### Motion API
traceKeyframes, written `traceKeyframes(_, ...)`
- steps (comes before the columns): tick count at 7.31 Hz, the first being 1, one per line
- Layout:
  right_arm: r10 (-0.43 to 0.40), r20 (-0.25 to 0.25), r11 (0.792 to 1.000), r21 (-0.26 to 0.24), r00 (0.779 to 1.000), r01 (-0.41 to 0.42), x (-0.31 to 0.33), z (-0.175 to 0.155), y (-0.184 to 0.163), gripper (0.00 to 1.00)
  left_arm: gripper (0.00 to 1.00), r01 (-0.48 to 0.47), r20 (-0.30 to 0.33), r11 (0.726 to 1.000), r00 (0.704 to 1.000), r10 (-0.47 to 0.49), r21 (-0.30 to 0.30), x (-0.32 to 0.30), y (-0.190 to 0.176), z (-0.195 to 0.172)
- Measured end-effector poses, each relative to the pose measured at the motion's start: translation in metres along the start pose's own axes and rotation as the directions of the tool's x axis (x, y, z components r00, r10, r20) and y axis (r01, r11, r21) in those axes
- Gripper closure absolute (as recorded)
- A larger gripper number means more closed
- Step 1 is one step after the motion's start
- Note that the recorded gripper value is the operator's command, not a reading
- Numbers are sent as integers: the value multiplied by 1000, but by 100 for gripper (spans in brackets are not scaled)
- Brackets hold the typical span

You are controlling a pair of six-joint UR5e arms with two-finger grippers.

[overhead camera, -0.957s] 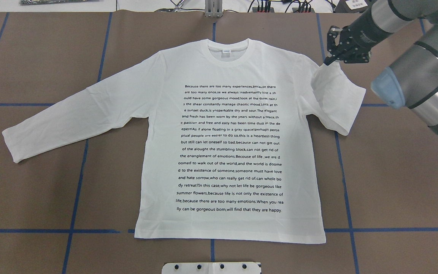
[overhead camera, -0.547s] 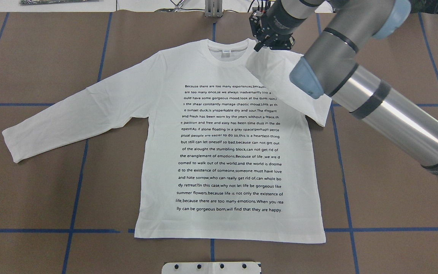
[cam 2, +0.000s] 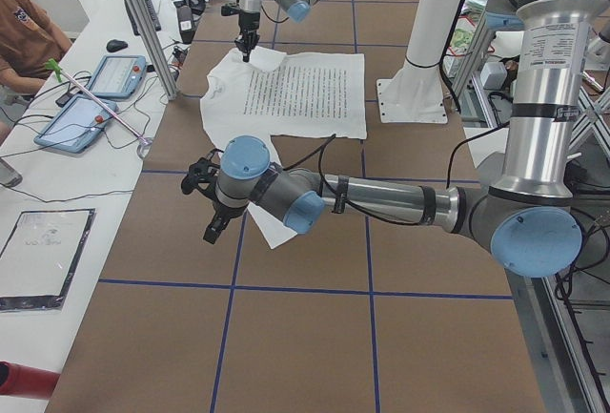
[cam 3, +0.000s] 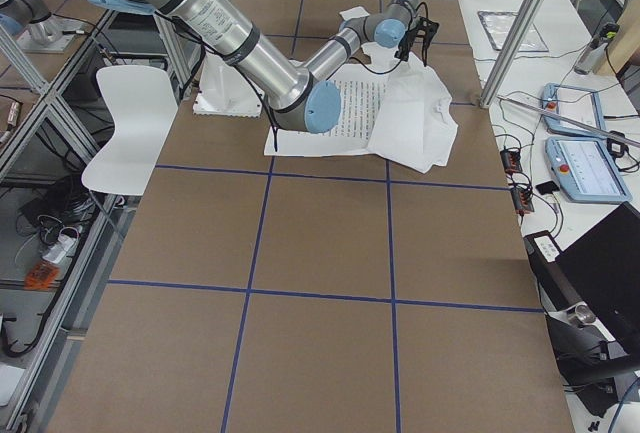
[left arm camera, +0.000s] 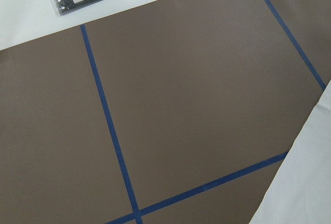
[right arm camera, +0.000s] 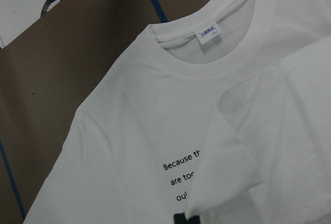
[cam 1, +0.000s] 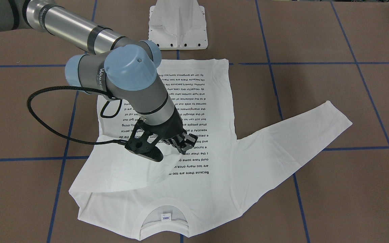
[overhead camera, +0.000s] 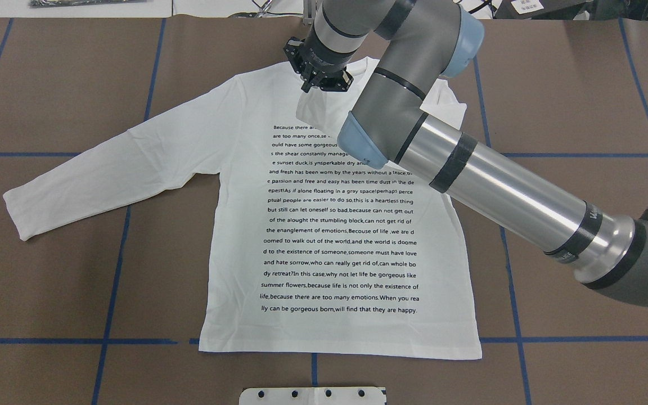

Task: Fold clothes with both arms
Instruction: 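Fold the held sleeve across the shirt body toward the collar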

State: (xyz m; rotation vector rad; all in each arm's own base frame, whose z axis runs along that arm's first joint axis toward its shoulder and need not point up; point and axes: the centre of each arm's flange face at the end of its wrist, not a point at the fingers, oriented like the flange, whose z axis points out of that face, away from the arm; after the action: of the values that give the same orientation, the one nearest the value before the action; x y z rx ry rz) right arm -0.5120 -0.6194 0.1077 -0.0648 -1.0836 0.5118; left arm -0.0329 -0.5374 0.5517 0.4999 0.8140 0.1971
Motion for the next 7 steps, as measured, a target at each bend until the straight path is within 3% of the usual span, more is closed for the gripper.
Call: traceKeyframes(7, -102, 43, 995, -1, 994, 102, -35, 50, 112, 100, 1, 1, 0, 1000, 1000, -1, -3, 0, 1, 1)
